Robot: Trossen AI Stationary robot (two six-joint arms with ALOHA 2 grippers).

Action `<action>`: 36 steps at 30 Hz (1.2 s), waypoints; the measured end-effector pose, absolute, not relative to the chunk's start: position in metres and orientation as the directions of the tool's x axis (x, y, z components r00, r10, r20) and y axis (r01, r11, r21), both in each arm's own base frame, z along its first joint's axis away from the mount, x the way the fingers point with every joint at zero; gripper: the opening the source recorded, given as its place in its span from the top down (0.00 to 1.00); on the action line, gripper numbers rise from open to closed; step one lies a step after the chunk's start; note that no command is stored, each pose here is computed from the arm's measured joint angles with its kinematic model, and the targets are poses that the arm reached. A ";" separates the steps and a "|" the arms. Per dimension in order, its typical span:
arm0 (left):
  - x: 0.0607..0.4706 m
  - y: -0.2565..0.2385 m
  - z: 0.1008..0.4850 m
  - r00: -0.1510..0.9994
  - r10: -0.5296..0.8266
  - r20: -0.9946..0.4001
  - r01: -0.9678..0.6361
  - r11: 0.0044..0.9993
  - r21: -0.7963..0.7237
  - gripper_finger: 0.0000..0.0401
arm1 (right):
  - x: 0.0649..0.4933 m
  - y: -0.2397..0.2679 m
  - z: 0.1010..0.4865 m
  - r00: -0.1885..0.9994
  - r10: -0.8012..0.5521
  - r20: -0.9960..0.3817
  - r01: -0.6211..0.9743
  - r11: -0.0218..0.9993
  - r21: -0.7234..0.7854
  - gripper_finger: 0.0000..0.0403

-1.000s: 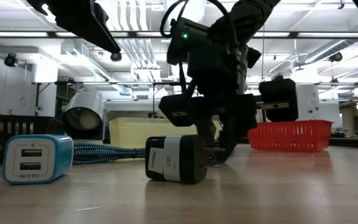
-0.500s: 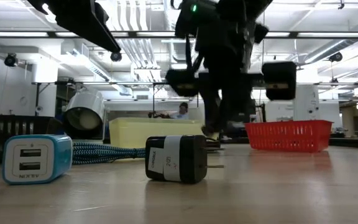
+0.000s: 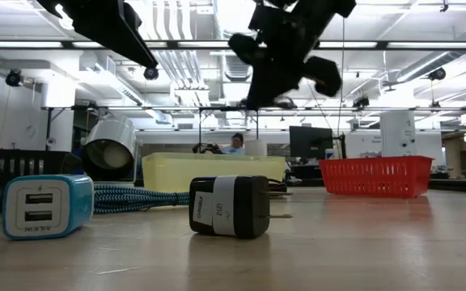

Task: Pick and place items into bin
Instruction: Put the violet charger cable into the yellow bin

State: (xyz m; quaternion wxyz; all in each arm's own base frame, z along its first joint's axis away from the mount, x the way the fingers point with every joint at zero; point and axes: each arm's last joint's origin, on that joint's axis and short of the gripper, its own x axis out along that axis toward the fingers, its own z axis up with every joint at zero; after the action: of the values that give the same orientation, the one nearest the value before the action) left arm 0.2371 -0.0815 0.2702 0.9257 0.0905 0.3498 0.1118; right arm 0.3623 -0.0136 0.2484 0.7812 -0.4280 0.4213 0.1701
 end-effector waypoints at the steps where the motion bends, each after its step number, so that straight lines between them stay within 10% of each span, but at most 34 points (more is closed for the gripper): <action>1: 0.237 -0.082 0.270 0.730 0.270 -0.627 -0.143 0.959 0.246 0.58 | 0.361 -0.021 0.255 0.605 -0.091 -0.791 -0.607 0.590 -0.532 0.97; 11: 0.237 -0.081 0.269 0.728 0.272 -0.630 -0.143 0.958 0.248 0.58 | 0.359 -0.118 0.290 0.835 0.286 -0.469 -0.481 0.794 -0.372 0.97; 21: 0.237 -0.082 0.269 0.727 0.272 -0.630 -0.143 0.958 0.248 0.58 | 0.374 -0.187 0.268 0.936 0.257 -0.239 -0.260 0.966 0.019 0.97; 36: 0.238 -0.082 0.268 0.724 0.273 -0.633 -0.142 0.958 0.250 0.58 | 0.378 -0.196 0.252 0.937 0.231 -0.263 -0.229 0.973 0.037 0.87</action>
State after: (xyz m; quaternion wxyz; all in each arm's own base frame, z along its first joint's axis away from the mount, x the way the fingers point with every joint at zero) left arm 0.2379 -0.0818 0.2677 0.9239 0.0925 0.3539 0.1124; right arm 0.3779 -0.1960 0.2525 0.9841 0.0031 0.1340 0.1169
